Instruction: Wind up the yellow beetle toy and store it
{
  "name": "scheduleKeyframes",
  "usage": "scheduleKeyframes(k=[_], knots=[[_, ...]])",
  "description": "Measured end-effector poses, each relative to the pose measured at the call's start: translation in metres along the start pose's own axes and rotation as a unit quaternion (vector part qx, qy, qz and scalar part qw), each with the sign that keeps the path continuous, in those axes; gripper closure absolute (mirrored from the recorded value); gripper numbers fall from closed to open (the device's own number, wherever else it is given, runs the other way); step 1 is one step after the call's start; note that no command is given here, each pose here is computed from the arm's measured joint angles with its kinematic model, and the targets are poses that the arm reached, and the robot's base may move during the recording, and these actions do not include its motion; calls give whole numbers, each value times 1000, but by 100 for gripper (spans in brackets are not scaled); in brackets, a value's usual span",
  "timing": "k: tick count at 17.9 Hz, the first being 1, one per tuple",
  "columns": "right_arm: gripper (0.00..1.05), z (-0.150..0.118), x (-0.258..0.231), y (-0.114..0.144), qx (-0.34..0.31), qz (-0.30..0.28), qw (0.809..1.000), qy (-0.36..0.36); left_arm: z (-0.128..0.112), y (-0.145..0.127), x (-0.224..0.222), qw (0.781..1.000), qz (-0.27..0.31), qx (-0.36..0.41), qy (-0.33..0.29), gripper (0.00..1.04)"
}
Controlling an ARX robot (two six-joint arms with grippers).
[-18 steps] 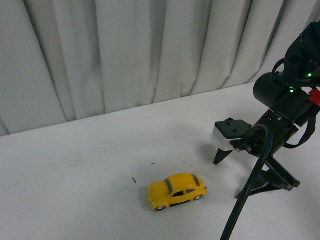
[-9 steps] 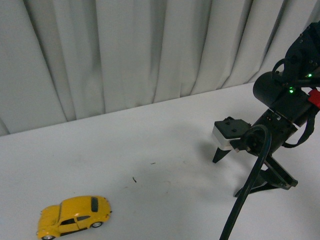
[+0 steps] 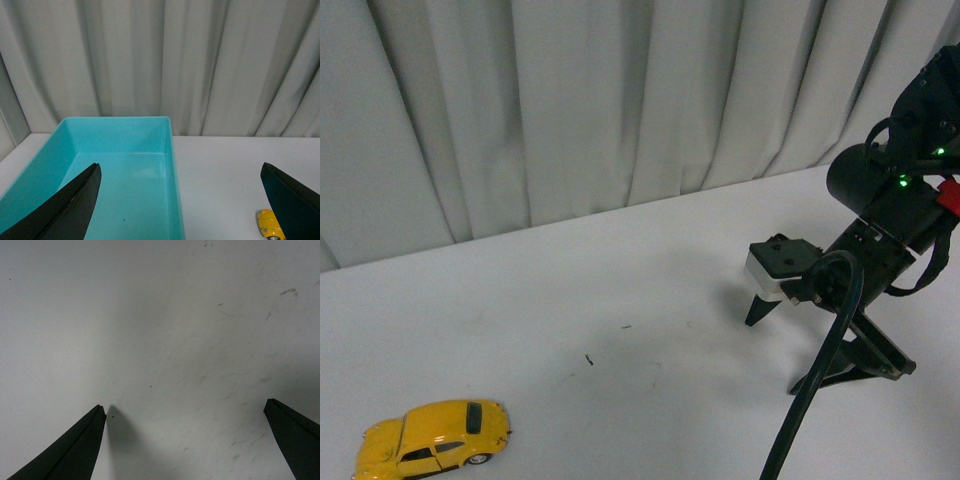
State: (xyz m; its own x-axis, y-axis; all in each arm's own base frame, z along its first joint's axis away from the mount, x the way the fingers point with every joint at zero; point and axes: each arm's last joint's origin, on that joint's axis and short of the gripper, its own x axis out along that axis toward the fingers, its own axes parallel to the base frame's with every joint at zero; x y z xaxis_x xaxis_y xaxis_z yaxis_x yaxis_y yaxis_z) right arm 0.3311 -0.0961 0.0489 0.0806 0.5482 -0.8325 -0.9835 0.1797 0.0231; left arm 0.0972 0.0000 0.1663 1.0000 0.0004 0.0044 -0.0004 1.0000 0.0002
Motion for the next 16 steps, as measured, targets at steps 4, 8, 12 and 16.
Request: scheduleKeyframes(k=[4,8,12,16], knots=[[7,14,-13,-10,-29,-35,999,-11,0,0,0,1000,0,0,0,7],[7,58,-92,-41,-117,-165,979,-12,0,0,0,1000,0,0,0,7],[14,67,-116,-50,-143,-335,930,52,0,0,0,1000,0,0,0,7],[54,107,-104,31,133,-600,774,-152,0,0,0,1000,0,0,0,7]])
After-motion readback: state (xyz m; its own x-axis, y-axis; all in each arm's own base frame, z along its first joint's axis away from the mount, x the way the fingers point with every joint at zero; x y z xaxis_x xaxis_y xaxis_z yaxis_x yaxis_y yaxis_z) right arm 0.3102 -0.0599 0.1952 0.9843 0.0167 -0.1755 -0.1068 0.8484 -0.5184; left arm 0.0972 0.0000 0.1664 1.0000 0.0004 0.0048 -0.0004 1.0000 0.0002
